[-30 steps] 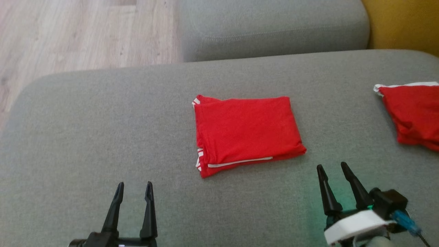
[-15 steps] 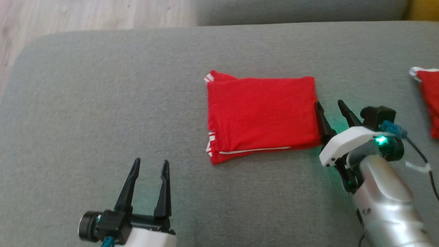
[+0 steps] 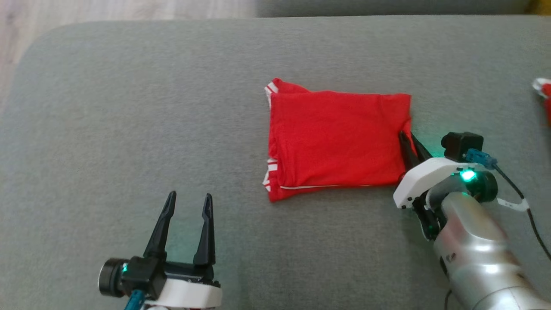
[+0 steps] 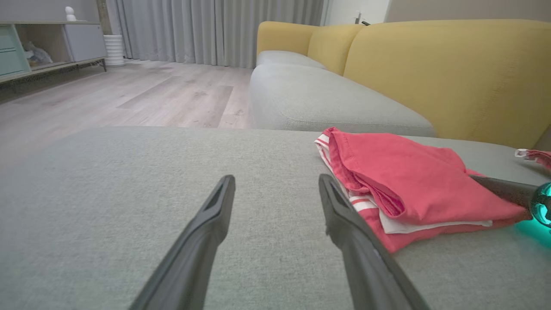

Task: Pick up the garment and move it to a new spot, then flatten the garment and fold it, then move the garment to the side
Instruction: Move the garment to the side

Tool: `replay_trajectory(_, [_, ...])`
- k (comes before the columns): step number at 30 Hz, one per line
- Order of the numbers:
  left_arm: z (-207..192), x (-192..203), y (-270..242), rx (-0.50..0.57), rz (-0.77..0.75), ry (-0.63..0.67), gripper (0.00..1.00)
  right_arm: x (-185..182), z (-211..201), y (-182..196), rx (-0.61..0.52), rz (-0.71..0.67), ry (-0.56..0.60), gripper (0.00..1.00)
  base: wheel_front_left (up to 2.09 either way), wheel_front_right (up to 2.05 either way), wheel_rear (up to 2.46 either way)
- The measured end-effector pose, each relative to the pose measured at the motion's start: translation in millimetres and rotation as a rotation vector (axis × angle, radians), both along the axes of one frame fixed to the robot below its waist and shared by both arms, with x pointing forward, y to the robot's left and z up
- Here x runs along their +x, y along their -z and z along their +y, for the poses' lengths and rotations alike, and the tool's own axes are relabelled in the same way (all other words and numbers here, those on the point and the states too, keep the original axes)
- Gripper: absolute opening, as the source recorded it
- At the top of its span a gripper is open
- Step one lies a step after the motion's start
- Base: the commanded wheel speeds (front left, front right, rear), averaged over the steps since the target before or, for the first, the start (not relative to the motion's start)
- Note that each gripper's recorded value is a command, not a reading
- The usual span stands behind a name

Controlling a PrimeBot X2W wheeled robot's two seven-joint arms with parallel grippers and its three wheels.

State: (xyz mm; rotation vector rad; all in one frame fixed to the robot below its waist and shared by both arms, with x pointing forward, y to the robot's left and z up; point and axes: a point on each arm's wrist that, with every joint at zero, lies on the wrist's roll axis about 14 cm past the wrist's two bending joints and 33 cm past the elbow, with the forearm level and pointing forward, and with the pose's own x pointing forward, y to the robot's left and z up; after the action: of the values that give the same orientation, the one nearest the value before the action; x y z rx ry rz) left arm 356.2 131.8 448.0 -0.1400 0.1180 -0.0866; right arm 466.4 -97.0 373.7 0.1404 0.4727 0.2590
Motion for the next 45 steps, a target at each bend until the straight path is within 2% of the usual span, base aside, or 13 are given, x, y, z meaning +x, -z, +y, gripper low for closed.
replay_trajectory(4, [-12, 6, 2, -0.008, 0.002, 0.04, 1.0, 2, -29, -6, -0.066, -0.036, 0.02, 0.0, 0.0, 0.0, 0.0])
replay_trajectory(11, [-40, 28, 5, -0.02, -0.005, 0.131, 1.0, 24, -163, -51, -0.332, -0.142, 0.145, 0.0, 0.0, 0.0, 0.0])
replay_trajectory(12, [-40, 28, 5, -0.02, -0.005, 0.131, 1.0, 24, -163, -51, -0.332, -0.142, 0.145, 0.0, 0.0, 0.0, 0.0])
replay_trajectory(18, [-55, 43, 16, -0.037, 0.013, 0.176, 1.0, 41, -244, -104, -0.497, -0.208, 0.241, 0.0, 0.0, 0.0, 0.0])
replay_trajectory(19, [-57, 45, 18, -0.036, 0.017, 0.181, 1.0, 42, -256, -113, -0.52, -0.214, 0.259, 0.05, 0.0, 0.0, 0.0])
replay_trajectory(20, [-58, 48, 20, -0.034, 0.019, 0.186, 1.0, 43, -267, -121, -0.544, -0.216, 0.276, 0.38, 0.0, 0.0, 0.0])
replay_trajectory(21, [-59, 50, 22, -0.035, 0.021, 0.188, 1.0, 44, -278, -129, -0.564, -0.218, 0.294, 0.38, 0.0, 0.0, 0.0])
replay_trajectory(22, [-60, 53, 23, -0.037, 0.023, 0.191, 1.0, 45, -288, -136, -0.583, -0.217, 0.315, 1.0, 0.0, 0.0, 0.0])
replay_trajectory(25, [-62, 58, 25, -0.04, 0.022, 0.198, 1.0, 49, -303, -157, -0.626, -0.239, 0.352, 1.0, 0.0, 0.0, 0.0])
replay_trajectory(30, [-55, 57, 20, -0.031, 0.012, 0.181, 1.0, 46, -286, -162, -0.613, -0.267, 0.346, 1.0, 0.0, 0.0, 0.0])
replay_trajectory(33, [-51, 55, 9, -0.025, -0.015, 0.168, 1.0, 37, -253, -146, -0.541, -0.271, 0.309, 1.0, 0.0, 0.0, 0.0])
replay_trajectory(38, [-37, 43, -8, -0.021, -0.05, 0.116, 1.0, 12, -164, -108, -0.34, -0.27, 0.183, 1.0, 0.0, 0.0, 0.0])
replay_trajectory(45, [-13, 13, -26, -0.057, -0.077, 0.024, 1.0, -40, -53, -87, -0.043, -0.316, 0.03, 1.0, 0.0, 0.0, 0.0])
